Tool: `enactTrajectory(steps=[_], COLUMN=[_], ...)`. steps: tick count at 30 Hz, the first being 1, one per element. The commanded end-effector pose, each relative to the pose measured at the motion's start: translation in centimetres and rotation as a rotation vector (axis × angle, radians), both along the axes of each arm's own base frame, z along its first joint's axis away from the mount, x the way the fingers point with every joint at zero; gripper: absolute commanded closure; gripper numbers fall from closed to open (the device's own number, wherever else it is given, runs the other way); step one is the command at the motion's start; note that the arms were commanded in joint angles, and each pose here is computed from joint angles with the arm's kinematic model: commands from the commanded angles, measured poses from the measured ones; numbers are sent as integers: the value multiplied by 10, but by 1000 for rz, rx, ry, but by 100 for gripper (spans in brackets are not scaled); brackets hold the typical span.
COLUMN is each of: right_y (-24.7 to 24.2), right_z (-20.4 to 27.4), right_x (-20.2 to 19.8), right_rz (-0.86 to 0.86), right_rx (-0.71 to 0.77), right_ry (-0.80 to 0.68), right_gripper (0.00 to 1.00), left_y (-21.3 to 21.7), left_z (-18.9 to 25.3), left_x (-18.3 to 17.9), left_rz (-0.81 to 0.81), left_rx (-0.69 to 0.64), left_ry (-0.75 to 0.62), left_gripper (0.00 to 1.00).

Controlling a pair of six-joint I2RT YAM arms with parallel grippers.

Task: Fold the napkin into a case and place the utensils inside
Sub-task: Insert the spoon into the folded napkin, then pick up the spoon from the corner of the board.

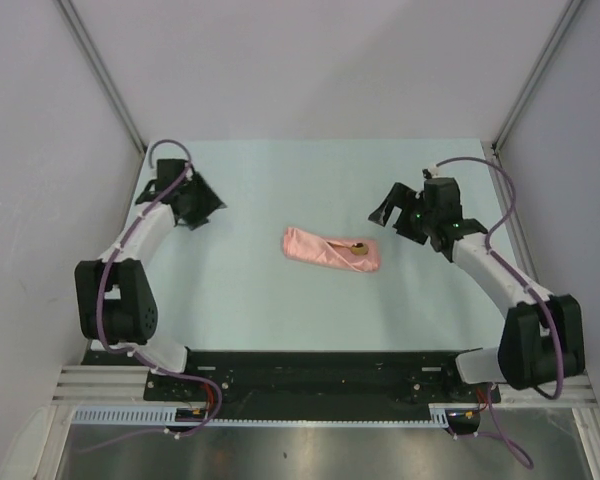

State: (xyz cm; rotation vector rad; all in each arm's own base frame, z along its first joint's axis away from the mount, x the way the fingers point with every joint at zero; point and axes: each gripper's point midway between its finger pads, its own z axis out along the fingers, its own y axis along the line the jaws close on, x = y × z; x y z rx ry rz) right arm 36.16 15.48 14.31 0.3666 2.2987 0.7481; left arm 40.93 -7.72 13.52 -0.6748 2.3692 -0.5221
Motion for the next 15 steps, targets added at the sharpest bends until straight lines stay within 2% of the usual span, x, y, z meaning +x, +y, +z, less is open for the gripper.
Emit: enactTrajectory(steps=[1, 3, 4, 5, 6, 8, 9, 12, 15], right_y=[-32, -27, -20, -17, -19, -30, -32, -41, -50], right_z=[38, 46, 42, 44, 39, 32, 29, 23, 25], right_x=[-19, -17, -26, -27, -30, -26, -26, -28, -29], right_rz=[14, 32, 104, 150, 152, 105, 90, 56, 24], right_rx=[-246, -173, -85, -53, -51, -100, -112, -168, -232], right_ry=[-109, -156, -137, -145, -114, -102, -95, -71, -98], right_gripper=[0, 0, 0, 0, 0, 0, 2, 8, 8], left_y=[125, 159, 168, 176, 193, 206, 219, 231, 244], left_z=[-32, -33, -32, -44, -32, -46, -36, -45, -56], left_x=[-29, -27, -24, -24, -13, -6, 2, 20, 31], left_rz=[408, 534, 561, 585, 650, 695, 747, 783, 842], left_rx=[211, 220, 226, 247, 272, 304, 335, 345, 364], left_ry=[197, 220, 220, 267, 240, 293, 290, 331, 356], left_gripper=[36, 37, 37, 37, 37, 37, 37, 38, 38])
